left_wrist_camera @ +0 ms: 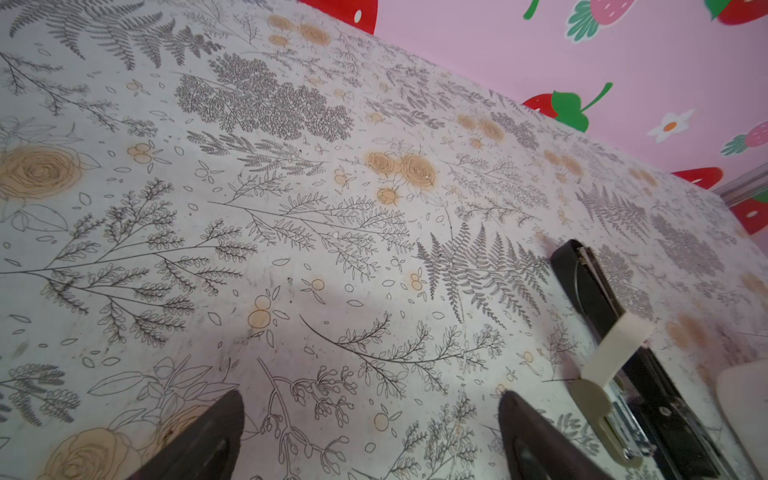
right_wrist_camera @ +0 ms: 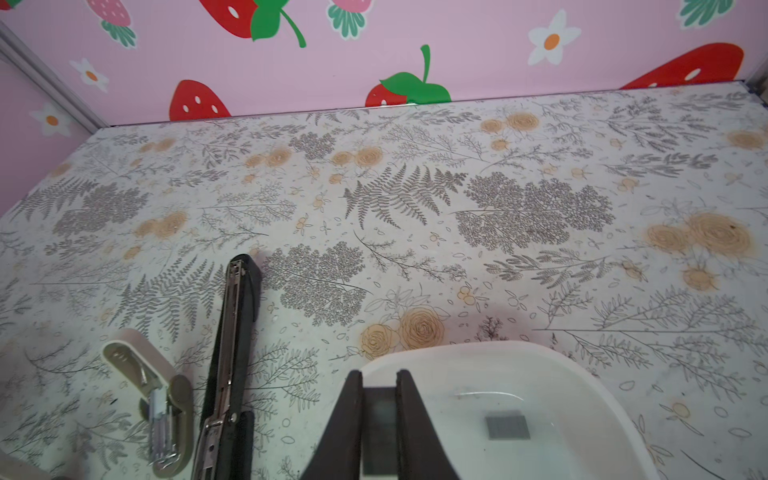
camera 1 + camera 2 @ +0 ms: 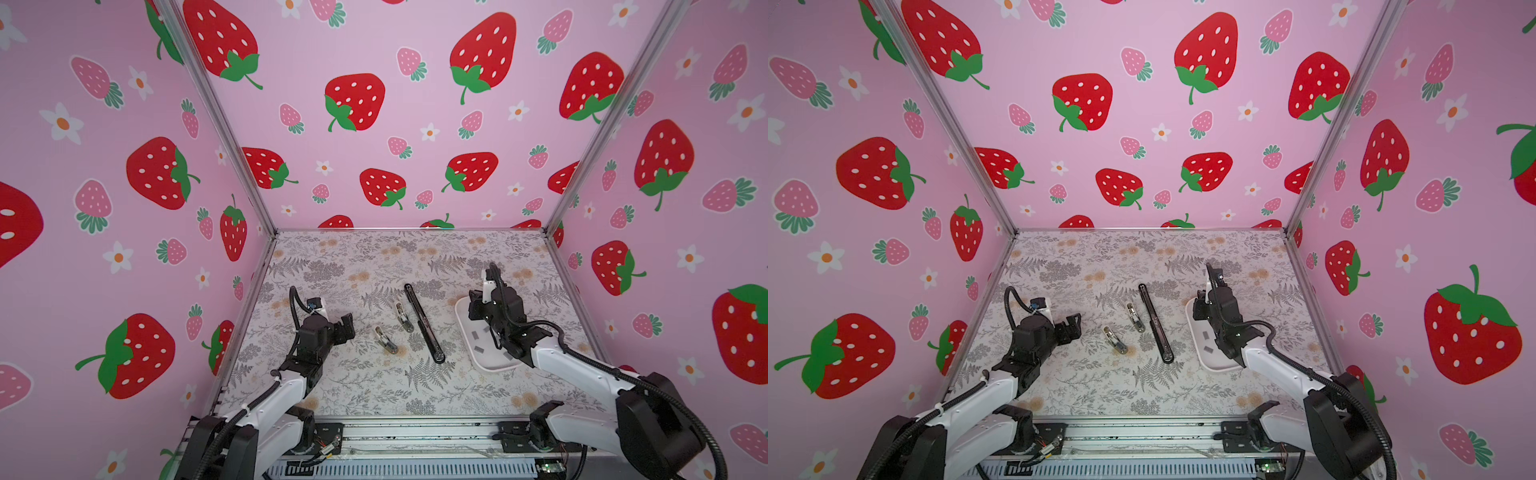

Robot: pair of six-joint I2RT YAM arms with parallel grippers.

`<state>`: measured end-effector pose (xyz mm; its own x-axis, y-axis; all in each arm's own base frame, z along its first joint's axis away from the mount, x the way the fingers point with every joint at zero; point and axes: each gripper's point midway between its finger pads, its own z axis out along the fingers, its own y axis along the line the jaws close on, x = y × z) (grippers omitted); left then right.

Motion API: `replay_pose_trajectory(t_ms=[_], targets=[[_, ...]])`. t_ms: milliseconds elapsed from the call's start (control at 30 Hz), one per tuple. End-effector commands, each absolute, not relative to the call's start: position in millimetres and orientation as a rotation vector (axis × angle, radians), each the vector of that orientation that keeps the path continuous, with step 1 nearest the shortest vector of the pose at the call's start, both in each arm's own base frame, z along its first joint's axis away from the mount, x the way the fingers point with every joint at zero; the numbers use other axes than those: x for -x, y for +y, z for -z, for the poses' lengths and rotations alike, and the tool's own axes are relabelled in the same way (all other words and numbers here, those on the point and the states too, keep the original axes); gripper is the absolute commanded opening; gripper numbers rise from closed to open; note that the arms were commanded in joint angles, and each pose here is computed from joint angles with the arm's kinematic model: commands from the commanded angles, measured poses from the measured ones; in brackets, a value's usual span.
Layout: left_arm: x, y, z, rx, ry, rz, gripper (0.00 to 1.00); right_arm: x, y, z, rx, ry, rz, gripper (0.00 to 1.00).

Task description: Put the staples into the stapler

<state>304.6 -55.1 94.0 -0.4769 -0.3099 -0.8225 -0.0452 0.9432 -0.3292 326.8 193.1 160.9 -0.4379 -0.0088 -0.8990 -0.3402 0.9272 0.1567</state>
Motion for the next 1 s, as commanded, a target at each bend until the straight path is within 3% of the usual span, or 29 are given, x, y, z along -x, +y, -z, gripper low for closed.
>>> replay_pose_trajectory(t_ms=[0, 333, 733, 967], targets=[[-297.1, -52.8, -107.2, 0.259, 1.965, 0.346, 0.98, -309.0, 225.6, -184.5, 0.447, 1.859, -0.449, 0.17], [-274.5, -47.2, -126.1, 0.264, 1.807, 0.398, 1.0, -250.7, 299.7, -209.5, 0.747, 1.6, -0.636, 0.17], [-270.2, -49.0, -126.2, 0.254, 1.803, 0.415, 0.99, -190.2, 360.1, -169.7, 0.967, 1.586, -0.751, 0.17], [-267.4, -48.1, -126.7, 0.256, 1.796, 0.417, 0.99, -177.7, 389.9, -146.6, 1.002, 1.649, -0.816, 0.15]])
